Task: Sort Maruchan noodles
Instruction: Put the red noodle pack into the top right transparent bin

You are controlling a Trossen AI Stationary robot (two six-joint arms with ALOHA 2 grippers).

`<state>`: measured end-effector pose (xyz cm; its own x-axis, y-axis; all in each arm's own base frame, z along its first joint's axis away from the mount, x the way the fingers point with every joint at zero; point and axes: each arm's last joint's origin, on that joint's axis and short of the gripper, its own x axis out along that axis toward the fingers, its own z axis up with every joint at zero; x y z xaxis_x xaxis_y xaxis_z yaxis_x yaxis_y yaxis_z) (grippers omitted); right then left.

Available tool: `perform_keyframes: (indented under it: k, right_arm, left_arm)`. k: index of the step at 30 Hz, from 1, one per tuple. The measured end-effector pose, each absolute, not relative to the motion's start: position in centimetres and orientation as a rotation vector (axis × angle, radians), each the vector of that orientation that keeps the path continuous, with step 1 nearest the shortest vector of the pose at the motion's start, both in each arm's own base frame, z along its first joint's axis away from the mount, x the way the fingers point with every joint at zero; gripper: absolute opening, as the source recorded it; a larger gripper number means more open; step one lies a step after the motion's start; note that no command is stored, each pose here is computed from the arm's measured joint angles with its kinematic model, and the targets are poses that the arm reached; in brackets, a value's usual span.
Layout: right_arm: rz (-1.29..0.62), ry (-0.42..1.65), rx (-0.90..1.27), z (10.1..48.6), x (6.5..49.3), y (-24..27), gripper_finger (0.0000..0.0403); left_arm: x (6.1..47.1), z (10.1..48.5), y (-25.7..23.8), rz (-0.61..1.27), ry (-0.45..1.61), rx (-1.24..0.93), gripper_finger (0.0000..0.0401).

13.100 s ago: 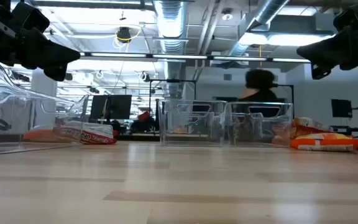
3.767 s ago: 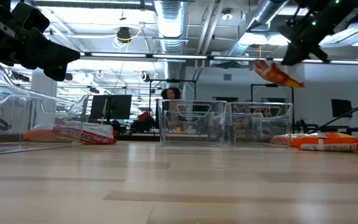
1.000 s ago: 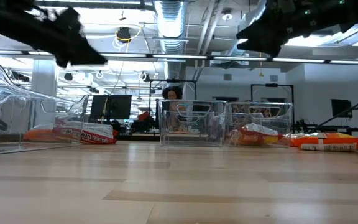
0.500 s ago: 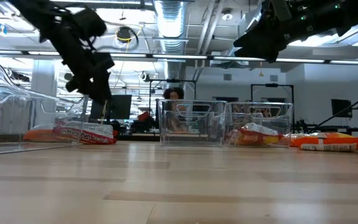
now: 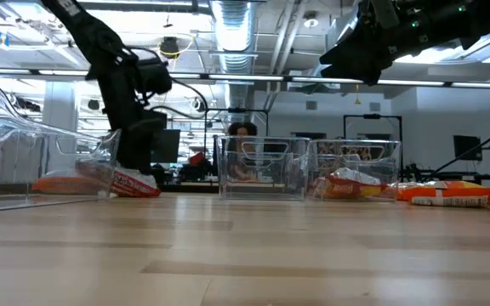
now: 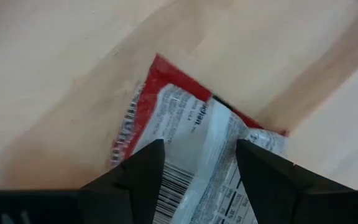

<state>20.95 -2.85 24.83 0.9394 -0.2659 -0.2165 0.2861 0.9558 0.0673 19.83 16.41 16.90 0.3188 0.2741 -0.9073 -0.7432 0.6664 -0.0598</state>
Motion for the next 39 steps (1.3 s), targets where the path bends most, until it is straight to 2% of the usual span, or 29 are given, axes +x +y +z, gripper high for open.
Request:
perform_keyframes:
  k: [5,8,11,14,16,21,30,35,39]
  right_arm:
    - [-0.283,0.208,0.099,24.8,20.9,-2.9,0.0239]
    - [-0.282,0.207,0.099,24.8,21.0,-2.8,0.0239]
    - [-0.282,0.208,0.099,24.8,20.9,-2.8,0.0239]
    - [-0.282,0.207,0.099,24.8,20.9,-2.9,0.0239]
    - [-0.282,0.207,0.099,24.8,20.9,-2.8,0.0239]
    - [-0.282,0.207,0.099,24.8,20.9,-2.8,0.0239]
    - [-0.283,0.207,0.1,24.8,20.9,-2.9,0.0239]
    - [-0.29,0.198,0.099,24.9,21.0,-2.9,0.0239]
    - [-0.311,0.147,0.098,25.4,21.0,-3.0,0.0239]
  left_arm:
    - [20.1,16.0,16.7,0.705,1.084,-0.512,0.0194]
    - [20.1,15.9,16.7,0.735,1.096,-0.484,0.0175]
    - [20.0,15.9,16.7,0.744,1.117,-0.445,0.0124]
    - [20.0,15.9,16.7,0.726,1.131,-0.401,0.0042]
    - [19.9,16.0,16.7,0.716,1.135,-0.373,0.0014]
    - [19.5,17.9,16.3,0.733,1.064,-0.294,0.0001]
    - [17.8,25.2,14.4,0.762,0.68,-0.146,0.0]
    - [18.0,27.8,13.1,0.72,0.485,-0.078,0.0]
    - [19.8,28.9,12.7,0.616,0.321,-0.039,0.0]
